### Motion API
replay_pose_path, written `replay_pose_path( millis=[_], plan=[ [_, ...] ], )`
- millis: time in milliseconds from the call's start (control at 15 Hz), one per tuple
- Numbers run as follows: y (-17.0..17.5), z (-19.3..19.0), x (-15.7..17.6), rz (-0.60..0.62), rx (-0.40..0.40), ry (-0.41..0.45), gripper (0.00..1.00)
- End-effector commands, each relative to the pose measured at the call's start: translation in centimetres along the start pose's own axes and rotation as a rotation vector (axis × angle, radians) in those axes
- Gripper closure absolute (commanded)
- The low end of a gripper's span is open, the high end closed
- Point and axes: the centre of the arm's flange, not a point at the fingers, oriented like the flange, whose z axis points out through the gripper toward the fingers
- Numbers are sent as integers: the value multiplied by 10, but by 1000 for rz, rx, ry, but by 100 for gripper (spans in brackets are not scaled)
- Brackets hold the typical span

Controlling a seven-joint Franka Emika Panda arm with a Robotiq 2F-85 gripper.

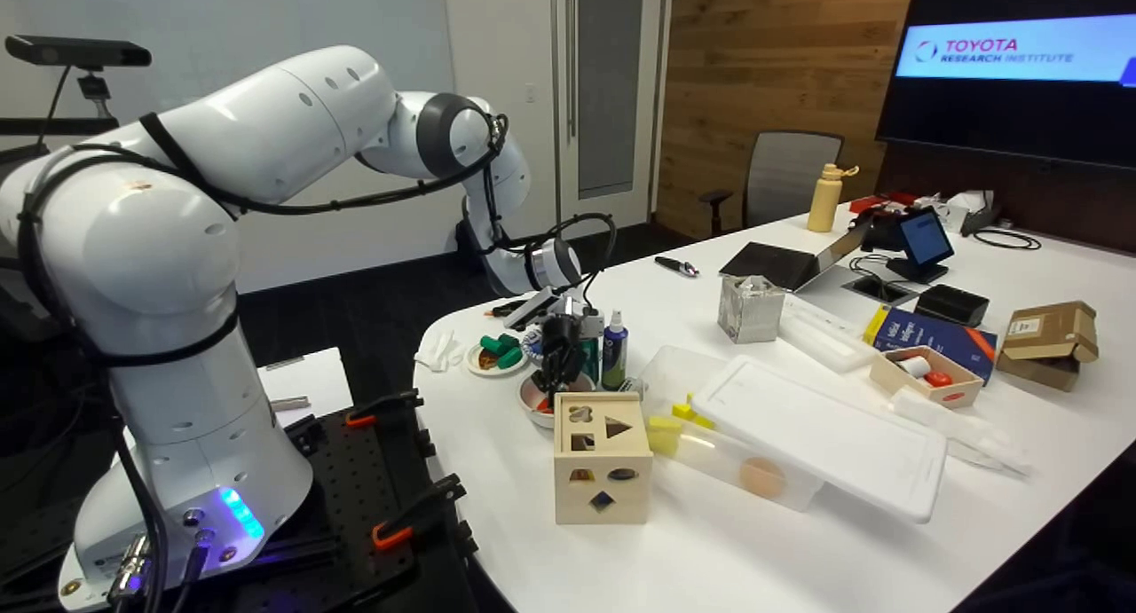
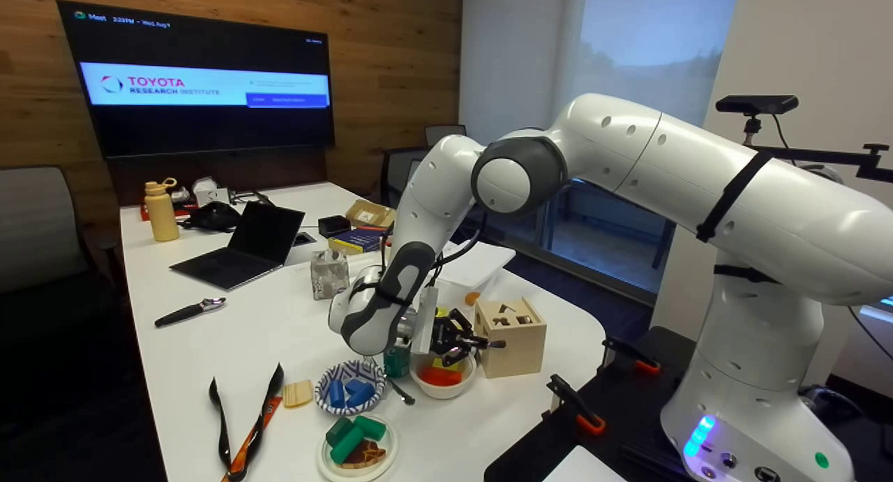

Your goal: Use the spoon to move one of the blocks to the table

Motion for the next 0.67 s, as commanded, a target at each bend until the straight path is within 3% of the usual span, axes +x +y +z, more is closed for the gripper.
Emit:
replay_pose_path(
  millis=[0, 600],
  plan=[
    [-11, -5, 5, 1, -54, -11, 97],
    [-17, -12, -21, -5, -6, -6, 97]
  ],
)
